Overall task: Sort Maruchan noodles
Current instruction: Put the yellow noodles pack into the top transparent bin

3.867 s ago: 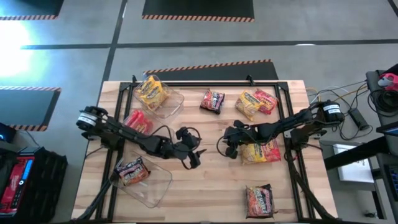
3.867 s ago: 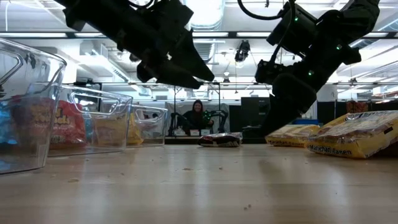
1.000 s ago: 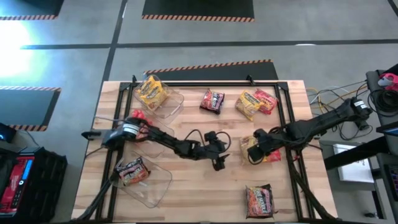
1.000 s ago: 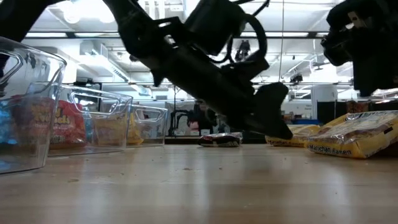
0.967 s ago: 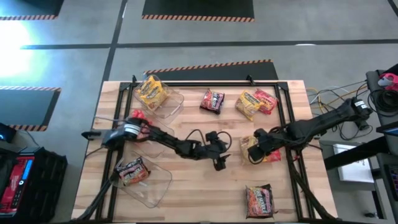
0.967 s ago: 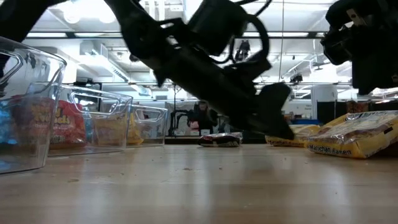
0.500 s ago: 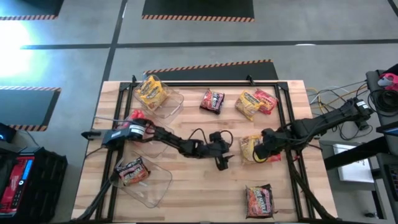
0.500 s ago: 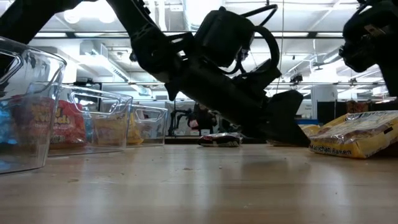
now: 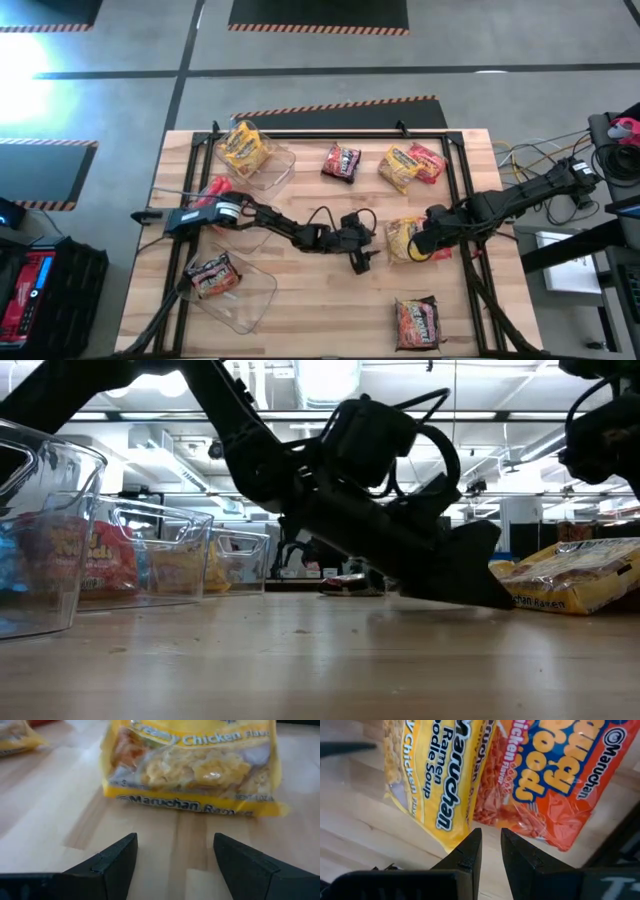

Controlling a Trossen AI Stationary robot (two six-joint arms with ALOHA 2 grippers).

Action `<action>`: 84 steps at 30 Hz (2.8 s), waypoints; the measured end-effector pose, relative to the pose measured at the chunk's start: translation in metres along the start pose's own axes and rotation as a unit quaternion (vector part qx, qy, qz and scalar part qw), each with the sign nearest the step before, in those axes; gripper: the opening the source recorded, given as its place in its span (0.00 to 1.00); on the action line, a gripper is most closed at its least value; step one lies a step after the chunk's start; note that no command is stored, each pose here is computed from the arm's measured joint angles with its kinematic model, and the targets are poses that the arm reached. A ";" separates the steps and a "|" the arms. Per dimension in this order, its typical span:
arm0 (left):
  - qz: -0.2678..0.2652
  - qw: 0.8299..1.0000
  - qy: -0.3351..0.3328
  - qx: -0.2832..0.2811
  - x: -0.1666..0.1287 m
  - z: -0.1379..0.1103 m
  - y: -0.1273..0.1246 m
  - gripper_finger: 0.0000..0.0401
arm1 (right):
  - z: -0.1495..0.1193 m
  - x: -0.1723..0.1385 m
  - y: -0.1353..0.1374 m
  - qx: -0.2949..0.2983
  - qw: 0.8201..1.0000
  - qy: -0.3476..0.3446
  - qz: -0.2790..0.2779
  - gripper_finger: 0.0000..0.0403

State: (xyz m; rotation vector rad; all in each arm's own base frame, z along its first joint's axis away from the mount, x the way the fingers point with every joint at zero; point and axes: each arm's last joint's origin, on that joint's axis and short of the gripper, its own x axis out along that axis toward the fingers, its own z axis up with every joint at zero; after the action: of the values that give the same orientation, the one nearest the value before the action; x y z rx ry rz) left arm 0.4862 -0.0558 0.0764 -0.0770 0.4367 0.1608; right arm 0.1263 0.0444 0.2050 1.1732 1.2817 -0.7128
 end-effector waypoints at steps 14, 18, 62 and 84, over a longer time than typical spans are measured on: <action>-0.015 1.000 -0.002 0.005 0.007 0.000 -0.002 0.61 | 0.002 0.003 0.001 -0.050 0.998 -0.034 -0.010 0.20; -0.017 1.000 -0.001 0.005 0.007 0.000 -0.002 0.61 | 0.003 0.003 0.001 -0.061 0.997 -0.037 -0.011 0.29; -0.012 1.000 0.016 0.012 0.009 -0.001 0.002 0.58 | 0.012 0.033 0.016 -0.095 0.973 -0.152 0.143 0.49; -0.004 1.000 0.011 -0.005 0.010 0.000 0.006 0.58 | 0.014 0.041 0.016 -0.104 0.975 -0.166 0.106 0.31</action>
State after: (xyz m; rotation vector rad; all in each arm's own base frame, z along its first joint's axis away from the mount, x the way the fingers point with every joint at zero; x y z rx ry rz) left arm 0.4935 -0.0482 0.0718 -0.0901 0.4584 0.1553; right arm 0.1546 0.0442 0.1680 0.9560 0.9119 -0.5723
